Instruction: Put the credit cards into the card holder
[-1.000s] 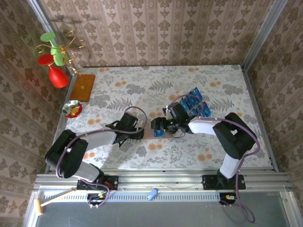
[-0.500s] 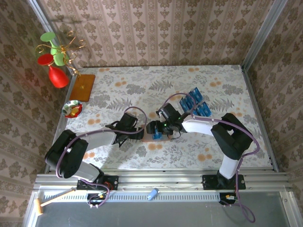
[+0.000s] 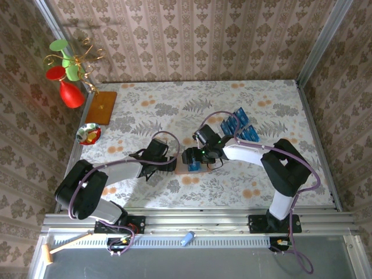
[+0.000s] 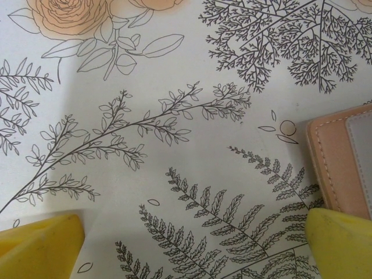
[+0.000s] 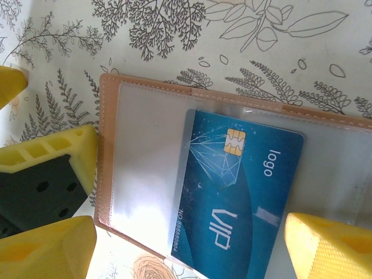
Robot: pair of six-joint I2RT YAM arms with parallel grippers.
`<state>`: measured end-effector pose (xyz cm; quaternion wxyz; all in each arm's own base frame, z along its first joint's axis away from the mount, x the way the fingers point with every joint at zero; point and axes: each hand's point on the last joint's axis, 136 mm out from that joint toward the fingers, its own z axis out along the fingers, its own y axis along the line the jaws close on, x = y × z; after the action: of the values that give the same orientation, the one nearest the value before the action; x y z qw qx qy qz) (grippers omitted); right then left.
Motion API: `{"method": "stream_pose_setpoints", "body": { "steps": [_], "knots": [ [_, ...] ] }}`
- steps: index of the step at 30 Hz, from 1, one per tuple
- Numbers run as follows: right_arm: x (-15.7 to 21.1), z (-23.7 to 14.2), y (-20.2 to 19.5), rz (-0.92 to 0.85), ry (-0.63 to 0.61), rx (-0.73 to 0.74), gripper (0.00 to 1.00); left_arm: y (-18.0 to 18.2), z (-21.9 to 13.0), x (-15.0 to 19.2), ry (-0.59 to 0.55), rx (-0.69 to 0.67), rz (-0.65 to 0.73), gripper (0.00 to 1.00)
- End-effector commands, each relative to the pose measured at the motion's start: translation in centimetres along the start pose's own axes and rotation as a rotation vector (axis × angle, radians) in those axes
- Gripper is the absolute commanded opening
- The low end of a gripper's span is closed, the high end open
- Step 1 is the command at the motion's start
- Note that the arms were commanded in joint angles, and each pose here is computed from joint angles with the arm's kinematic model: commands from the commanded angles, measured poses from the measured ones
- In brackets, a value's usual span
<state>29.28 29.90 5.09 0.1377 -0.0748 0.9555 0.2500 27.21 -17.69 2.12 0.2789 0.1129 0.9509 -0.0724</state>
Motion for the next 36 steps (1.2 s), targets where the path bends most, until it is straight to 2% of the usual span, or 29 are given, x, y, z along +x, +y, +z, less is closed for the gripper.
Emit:
{"method": "stream_pose_setpoints", "body": {
  "steps": [1, 5, 7, 12, 15, 19, 36],
  "knots": [
    [-1.5, -2.3, 0.4, -0.035, -0.055, 0.026, 0.85, 1.0, 0.2, 1.7, 0.044, -0.021, -0.014, 1.00],
    [-1.7, -2.8, -1.0, -0.021, -0.059, 0.072, 0.79, 1.1, 0.2, 1.6, 0.044, -0.026, -0.015, 1.00],
    [-1.5, -2.8, -2.0, -0.019, -0.046, 0.113, 0.72, 1.2, 0.3, 1.7, 0.047, -0.030, -0.014, 1.00],
    [-0.9, -2.2, -4.0, -0.039, -0.006, 0.217, 0.30, 1.3, 0.4, 1.9, 0.054, -0.034, -0.011, 1.00],
    [-0.4, -1.8, -4.9, -0.043, 0.014, 0.259, 0.15, 1.2, 0.5, 1.8, 0.053, -0.033, -0.011, 1.00],
    [0.0, -1.0, -5.5, -0.049, 0.037, 0.285, 0.10, 1.1, 0.6, 1.8, 0.057, -0.031, -0.008, 1.00],
    [0.7, 1.0, -4.2, -0.071, 0.078, 0.262, 0.08, 0.8, 1.0, 1.8, 0.062, -0.019, -0.008, 1.00]
  ]
}}
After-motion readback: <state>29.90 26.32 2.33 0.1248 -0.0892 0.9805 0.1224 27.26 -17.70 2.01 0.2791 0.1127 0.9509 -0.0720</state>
